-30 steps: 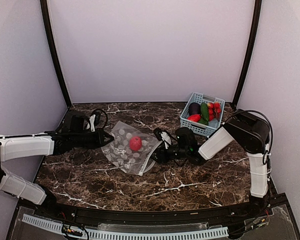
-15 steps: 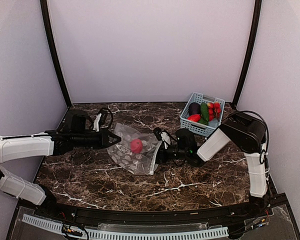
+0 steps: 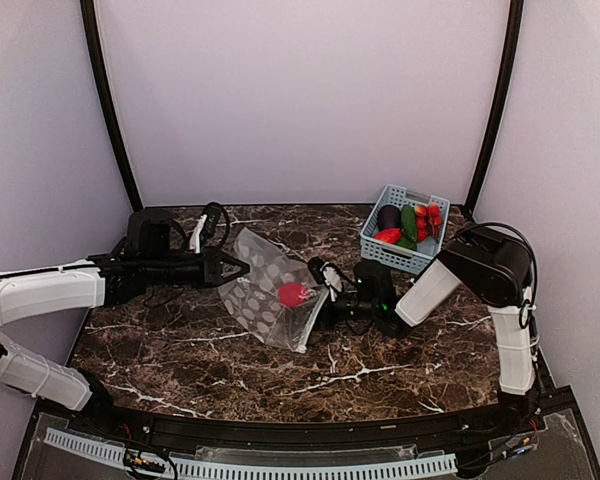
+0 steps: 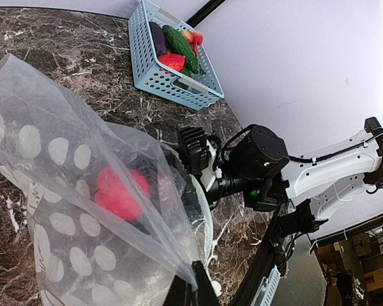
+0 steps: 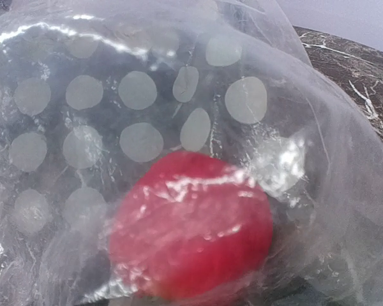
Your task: Open the zip-top bag and remove the fake food
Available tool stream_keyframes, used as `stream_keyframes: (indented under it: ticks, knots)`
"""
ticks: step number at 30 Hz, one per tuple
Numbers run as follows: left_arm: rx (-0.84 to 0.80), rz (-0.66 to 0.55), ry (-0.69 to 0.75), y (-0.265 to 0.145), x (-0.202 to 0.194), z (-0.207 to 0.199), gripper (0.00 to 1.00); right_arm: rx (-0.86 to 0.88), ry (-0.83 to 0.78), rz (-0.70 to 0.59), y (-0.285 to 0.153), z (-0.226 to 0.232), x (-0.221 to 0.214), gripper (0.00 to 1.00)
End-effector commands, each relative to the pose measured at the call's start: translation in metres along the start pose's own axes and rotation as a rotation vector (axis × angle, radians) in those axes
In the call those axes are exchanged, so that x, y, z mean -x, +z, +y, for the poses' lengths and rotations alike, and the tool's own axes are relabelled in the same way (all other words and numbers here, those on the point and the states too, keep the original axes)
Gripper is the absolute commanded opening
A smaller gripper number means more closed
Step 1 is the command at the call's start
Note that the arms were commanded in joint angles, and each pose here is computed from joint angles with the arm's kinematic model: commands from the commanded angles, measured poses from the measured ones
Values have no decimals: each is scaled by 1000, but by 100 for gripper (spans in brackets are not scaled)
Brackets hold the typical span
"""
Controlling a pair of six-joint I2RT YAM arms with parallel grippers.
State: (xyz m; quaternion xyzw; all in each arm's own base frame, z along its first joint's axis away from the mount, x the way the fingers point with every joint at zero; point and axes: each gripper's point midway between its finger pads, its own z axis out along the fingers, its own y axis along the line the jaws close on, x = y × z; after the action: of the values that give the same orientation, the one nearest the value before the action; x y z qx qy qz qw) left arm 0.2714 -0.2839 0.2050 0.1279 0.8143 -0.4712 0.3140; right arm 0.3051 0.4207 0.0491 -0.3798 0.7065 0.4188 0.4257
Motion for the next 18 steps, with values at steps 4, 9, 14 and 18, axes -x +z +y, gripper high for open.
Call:
stream_keyframes:
  ticks: [4,9,14,18]
  knots:
    - [-47,-17,54,-5,10,-20,1,18,-35,-26,1,7,2,76]
    - [-20,-18,54,-4,9,-14,1,2,-30,-3,4,3,-3,61]
    - [54,-28,45,-4,8,1,1,-22,-18,34,3,-1,-17,55]
    - [69,-28,38,-3,7,6,1,-23,-16,57,-1,0,-28,55]
